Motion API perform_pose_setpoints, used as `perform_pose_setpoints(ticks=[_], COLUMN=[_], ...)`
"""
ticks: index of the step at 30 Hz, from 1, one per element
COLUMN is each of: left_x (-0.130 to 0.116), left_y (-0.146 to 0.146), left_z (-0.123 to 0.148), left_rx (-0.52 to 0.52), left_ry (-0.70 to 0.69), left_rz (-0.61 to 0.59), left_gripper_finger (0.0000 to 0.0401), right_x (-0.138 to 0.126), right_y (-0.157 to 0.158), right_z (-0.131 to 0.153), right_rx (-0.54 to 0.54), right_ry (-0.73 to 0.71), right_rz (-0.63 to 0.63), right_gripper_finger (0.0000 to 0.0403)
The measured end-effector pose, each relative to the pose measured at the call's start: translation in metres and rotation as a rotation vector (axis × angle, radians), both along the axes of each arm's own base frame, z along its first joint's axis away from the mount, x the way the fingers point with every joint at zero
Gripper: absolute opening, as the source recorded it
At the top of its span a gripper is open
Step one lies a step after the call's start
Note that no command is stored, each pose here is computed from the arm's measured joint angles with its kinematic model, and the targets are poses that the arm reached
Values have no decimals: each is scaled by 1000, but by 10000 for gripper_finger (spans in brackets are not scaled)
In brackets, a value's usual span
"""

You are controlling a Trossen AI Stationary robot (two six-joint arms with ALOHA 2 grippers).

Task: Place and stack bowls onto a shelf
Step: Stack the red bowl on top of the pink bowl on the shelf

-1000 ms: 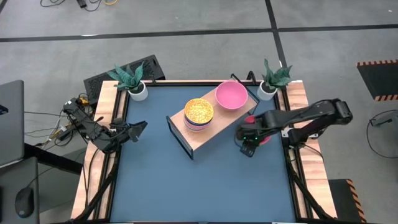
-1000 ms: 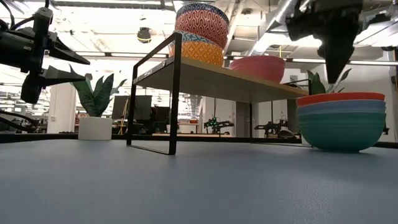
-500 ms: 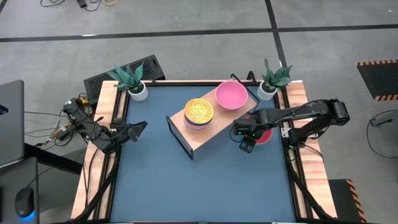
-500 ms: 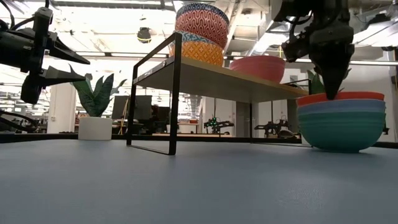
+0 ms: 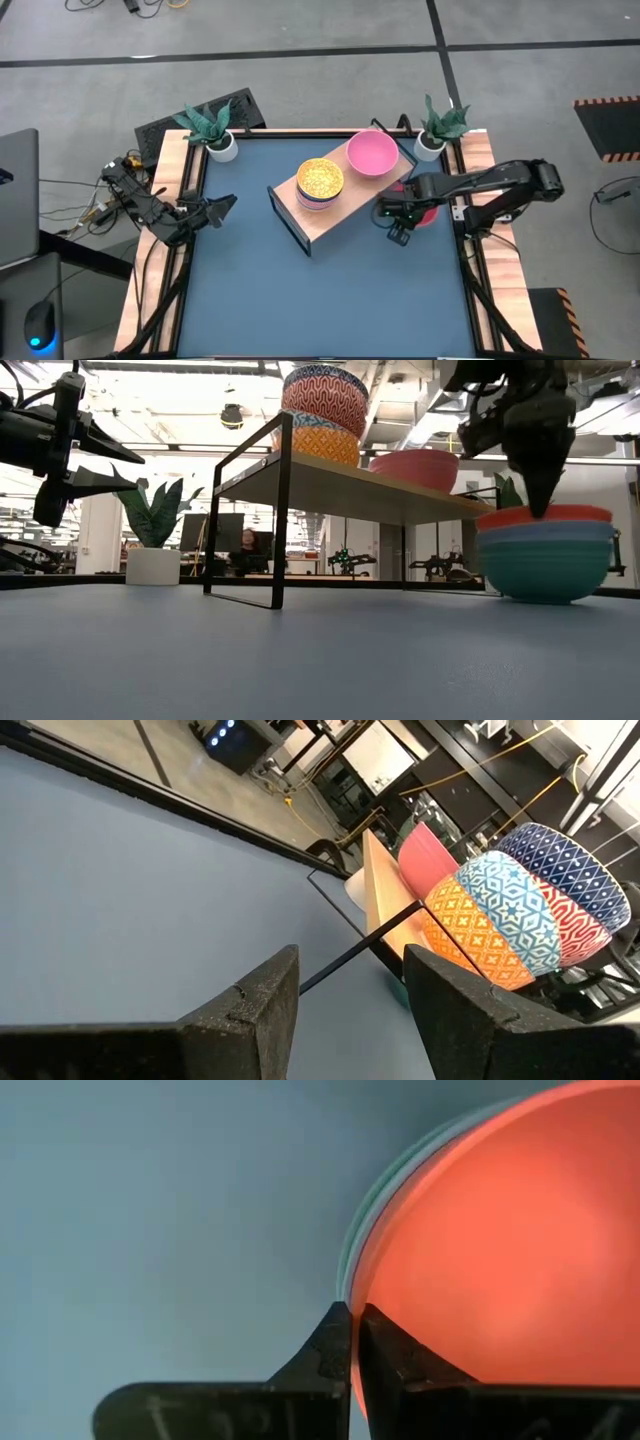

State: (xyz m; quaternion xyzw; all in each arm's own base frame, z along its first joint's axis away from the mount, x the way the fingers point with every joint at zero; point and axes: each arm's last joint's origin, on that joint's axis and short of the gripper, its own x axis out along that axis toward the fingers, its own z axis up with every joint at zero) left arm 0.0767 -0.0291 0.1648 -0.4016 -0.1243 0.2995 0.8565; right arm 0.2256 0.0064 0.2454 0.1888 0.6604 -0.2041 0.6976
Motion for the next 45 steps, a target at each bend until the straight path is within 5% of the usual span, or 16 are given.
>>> perform_pose_setpoints(ticks=[11,19,25,29,32,36,45], left_x=[0,0,0,0,0,0,0], left_y=[0,0,0,0,0,0,0], left_z=[0,0,0,0,0,0,0], left_rx=[2,-1,-2,-2,-1,-1,-1], left_ry=[2,-1,-1,-2,-1,-1,0], left_rz=[0,0,0,1,1,0,0], left_gripper_finger=[165,165,165,165,165,165,165], right_x=[-26,-48,-60,-62,-50,-26,18], right_y=[4,7,-1,-11,-22,-41,-67], right_z=[54,134,207,237,240,229,169], right_rx=[165,298,0,-313,-520,-624,-407], right_ry=[-100,-447,-891,-1026,-953,-797,-365], right_rz=[-63,115,275,341,382,455,641], right_gripper_finger=[26,26,26,26,26,26,26])
